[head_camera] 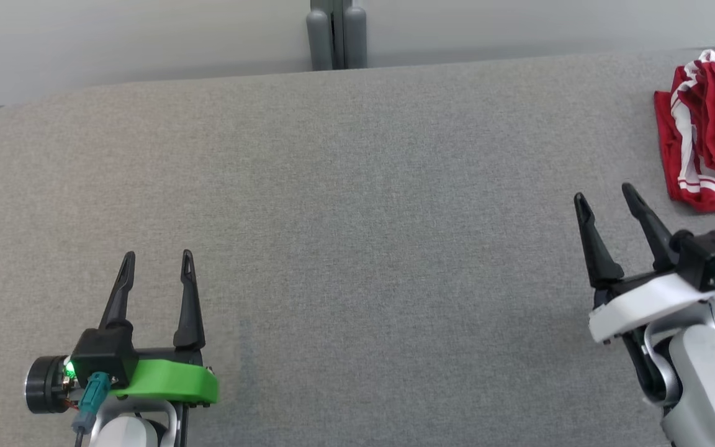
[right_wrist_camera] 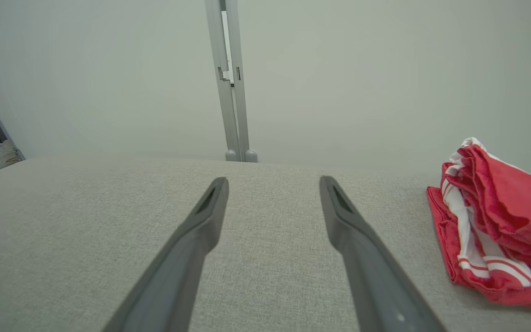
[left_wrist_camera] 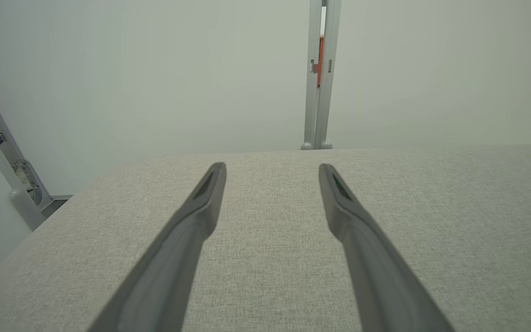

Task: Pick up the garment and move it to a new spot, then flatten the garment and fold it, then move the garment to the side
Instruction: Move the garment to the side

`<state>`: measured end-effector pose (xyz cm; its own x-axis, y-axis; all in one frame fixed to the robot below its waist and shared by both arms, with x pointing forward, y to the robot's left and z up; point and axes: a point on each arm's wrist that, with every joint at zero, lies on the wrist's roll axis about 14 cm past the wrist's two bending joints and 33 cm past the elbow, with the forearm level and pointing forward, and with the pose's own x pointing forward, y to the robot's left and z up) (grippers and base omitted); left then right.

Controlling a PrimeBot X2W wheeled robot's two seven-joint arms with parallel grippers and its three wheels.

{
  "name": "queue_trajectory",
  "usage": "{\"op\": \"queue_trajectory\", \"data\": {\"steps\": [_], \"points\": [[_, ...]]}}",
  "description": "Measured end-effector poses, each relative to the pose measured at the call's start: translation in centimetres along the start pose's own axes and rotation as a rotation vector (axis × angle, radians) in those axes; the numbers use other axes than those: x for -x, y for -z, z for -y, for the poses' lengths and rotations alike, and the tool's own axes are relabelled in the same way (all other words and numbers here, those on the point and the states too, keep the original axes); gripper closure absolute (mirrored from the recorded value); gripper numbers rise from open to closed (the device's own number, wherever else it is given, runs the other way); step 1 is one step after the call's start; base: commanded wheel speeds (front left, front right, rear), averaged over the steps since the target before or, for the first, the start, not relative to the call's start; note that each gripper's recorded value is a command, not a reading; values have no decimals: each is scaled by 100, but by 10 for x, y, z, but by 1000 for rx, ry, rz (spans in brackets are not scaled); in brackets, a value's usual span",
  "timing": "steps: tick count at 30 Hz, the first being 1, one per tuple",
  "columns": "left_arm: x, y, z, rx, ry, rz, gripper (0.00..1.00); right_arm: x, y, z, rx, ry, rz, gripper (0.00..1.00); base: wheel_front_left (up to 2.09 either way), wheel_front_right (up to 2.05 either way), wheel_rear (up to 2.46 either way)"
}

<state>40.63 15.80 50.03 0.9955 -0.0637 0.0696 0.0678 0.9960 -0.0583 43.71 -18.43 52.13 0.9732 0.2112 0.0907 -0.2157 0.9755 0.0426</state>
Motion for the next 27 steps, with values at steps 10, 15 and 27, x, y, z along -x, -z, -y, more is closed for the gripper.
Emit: {"op": "queue_trajectory", "data": {"steps": [10,15,27], "points": [[25,-13,-14,1,-40,25,0,37,0,-25,-75,25,25,0,0,0,0],[31,-15,-18,2,-50,30,0,44,0,-34,-86,22,30,0,0,0,0],[34,-13,-21,10,-58,24,0,47,-5,-38,-92,26,48,0,0,0,0]]}}
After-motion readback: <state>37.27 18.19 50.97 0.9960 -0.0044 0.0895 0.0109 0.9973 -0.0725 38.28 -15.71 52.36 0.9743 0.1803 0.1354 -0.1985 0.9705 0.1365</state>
